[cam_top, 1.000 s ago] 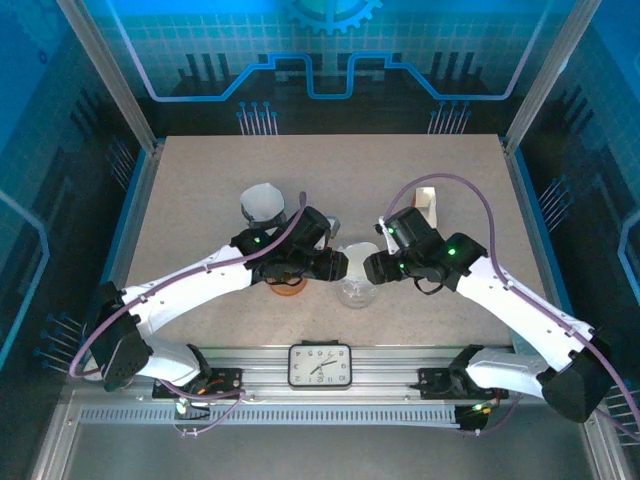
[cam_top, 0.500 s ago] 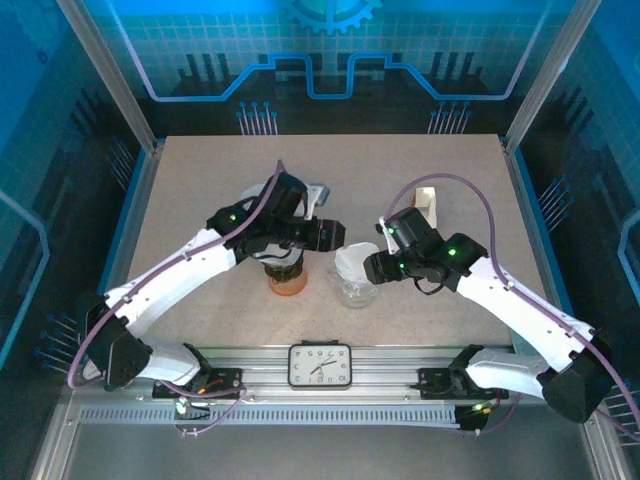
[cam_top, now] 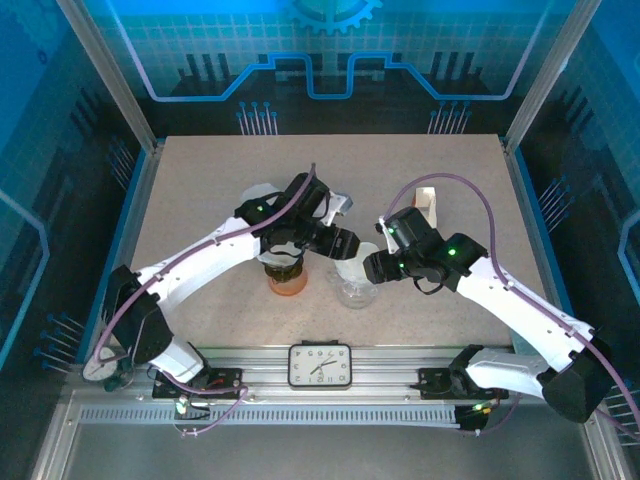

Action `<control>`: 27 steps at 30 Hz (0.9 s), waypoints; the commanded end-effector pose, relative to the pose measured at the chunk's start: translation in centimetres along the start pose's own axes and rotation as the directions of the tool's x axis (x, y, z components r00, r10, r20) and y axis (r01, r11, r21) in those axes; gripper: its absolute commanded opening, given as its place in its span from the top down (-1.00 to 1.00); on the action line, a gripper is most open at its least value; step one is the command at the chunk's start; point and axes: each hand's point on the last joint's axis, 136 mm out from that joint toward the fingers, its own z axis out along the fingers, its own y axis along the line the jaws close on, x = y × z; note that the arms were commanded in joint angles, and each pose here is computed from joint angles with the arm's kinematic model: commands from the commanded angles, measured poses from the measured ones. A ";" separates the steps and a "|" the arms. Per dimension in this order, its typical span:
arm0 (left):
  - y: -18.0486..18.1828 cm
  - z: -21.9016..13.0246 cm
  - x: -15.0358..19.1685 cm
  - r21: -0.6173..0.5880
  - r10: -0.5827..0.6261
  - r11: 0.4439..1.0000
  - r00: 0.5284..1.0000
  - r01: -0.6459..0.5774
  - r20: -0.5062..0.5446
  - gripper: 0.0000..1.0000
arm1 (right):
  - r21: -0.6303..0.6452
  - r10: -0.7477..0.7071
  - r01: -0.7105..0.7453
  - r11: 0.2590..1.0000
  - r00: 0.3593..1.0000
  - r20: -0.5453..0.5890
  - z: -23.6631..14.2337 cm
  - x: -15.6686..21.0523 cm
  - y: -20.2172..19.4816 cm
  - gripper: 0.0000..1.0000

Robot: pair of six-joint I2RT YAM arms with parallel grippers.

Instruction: Place the coffee filter in the dripper

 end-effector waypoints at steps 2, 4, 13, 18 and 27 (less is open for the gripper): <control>0.7 0.3 0.1 -0.056 0.022 0.998 0.999 -0.024 -0.029 -0.08 | -0.011 0.001 -0.001 1.000 1.000 0.009 0.0 0.0 0.4 -0.33; 0.9 0.3 0.0 -0.073 0.021 0.997 1.000 -0.023 -0.023 0.00 | -0.011 0.000 0.000 1.000 1.000 0.010 0.0 -0.1 0.4 -0.33; 1.3 0.7 -0.3 -0.088 0.014 0.996 1.000 -0.015 -0.011 0.23 | -0.008 -0.002 0.002 1.000 1.000 0.006 0.0 0.1 0.4 -0.33; 1.3 0.9 -0.1 -0.085 0.007 0.996 1.000 -0.008 -0.015 0.44 | -0.006 -0.002 0.002 1.000 1.000 0.006 0.1 0.1 0.3 -0.33; 1.3 0.9 -0.1 -0.085 0.003 0.996 1.000 -0.004 -0.013 0.63 | -0.006 -0.001 0.001 1.000 1.000 0.008 0.0 0.2 0.2 -0.33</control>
